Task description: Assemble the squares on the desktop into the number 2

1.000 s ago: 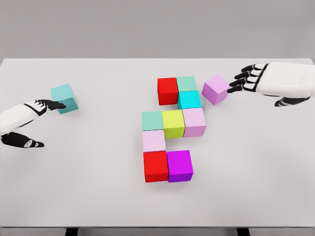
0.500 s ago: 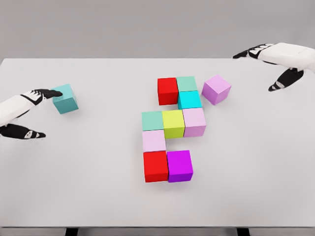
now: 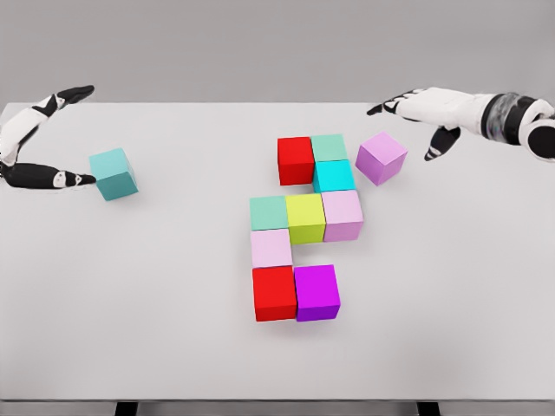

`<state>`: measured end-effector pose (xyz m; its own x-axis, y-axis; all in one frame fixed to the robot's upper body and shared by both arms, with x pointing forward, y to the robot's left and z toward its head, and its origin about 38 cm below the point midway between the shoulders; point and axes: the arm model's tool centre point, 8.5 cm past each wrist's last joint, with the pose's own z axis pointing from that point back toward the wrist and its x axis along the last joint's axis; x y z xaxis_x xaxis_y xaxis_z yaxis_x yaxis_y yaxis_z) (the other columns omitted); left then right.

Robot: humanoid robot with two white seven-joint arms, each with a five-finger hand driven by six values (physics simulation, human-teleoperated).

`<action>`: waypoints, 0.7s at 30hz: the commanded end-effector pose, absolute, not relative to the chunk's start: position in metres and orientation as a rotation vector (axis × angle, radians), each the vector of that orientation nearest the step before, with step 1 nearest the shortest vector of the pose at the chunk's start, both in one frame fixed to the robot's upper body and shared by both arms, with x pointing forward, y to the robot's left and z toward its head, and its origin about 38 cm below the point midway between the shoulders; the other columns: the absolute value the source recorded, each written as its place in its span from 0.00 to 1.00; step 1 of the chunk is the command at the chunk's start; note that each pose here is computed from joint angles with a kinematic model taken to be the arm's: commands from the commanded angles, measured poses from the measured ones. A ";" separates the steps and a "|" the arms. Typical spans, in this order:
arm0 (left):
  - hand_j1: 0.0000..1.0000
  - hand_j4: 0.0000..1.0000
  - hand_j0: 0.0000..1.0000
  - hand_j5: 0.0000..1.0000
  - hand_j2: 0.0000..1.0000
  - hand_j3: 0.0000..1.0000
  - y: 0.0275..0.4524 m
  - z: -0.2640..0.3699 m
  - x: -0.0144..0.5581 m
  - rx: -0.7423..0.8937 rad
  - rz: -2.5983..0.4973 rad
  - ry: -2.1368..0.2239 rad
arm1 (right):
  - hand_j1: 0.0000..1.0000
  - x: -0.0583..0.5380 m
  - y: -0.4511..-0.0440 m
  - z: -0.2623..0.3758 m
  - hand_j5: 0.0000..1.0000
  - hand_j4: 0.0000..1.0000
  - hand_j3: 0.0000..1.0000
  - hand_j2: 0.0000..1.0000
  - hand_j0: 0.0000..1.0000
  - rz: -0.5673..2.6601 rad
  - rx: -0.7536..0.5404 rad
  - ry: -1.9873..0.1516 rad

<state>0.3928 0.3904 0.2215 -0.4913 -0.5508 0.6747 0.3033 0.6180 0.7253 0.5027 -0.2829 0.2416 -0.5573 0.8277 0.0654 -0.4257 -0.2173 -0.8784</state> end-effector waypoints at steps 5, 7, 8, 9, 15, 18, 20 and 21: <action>1.00 1.00 1.00 1.00 1.00 1.00 0.390 0.167 0.415 0.065 -0.764 -1.592 | 1.00 0.509 -0.273 0.218 1.00 1.00 1.00 1.00 1.00 1.907 -0.524 -1.108; 1.00 1.00 1.00 1.00 1.00 1.00 0.392 0.155 0.418 0.037 -0.705 -1.575 | 1.00 0.513 -0.273 0.210 1.00 1.00 1.00 1.00 1.00 1.907 -0.527 -1.085; 1.00 1.00 1.00 1.00 1.00 1.00 0.394 0.151 0.418 0.037 -0.694 -1.565 | 1.00 0.514 -0.270 0.210 1.00 1.00 1.00 1.00 1.00 1.912 -0.530 -1.083; 1.00 1.00 1.00 1.00 1.00 1.00 0.395 0.148 0.419 0.034 -0.680 -1.558 | 1.00 0.515 -0.271 0.210 1.00 1.00 1.00 1.00 1.00 1.915 -0.533 -1.082; 1.00 1.00 1.00 1.00 1.00 1.00 0.400 0.146 0.421 0.055 -0.668 -1.550 | 1.00 0.525 -0.261 0.207 1.00 1.00 1.00 1.00 1.00 1.935 -0.516 -1.068; 1.00 1.00 1.00 1.00 1.00 1.00 0.403 0.140 0.421 0.063 -0.664 -1.534 | 1.00 0.526 -0.261 0.201 1.00 1.00 1.00 1.00 1.00 1.947 -0.524 -1.042; 1.00 1.00 1.00 1.00 1.00 1.00 0.409 0.136 0.422 0.073 -0.650 -1.519 | 1.00 0.527 -0.260 0.196 1.00 1.00 1.00 1.00 1.00 1.950 -0.519 -1.029; 1.00 1.00 1.00 1.00 1.00 1.00 0.409 0.134 0.424 0.072 -0.639 -1.518 | 1.00 0.529 -0.260 0.192 1.00 1.00 1.00 1.00 1.00 1.954 -0.506 -1.024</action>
<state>0.4238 0.4057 0.1399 -0.0951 -0.4344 0.8957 0.3485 0.8283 0.4387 0.5278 -0.2604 0.1994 -0.5573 0.8298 0.0284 -0.4857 -0.2981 -0.8217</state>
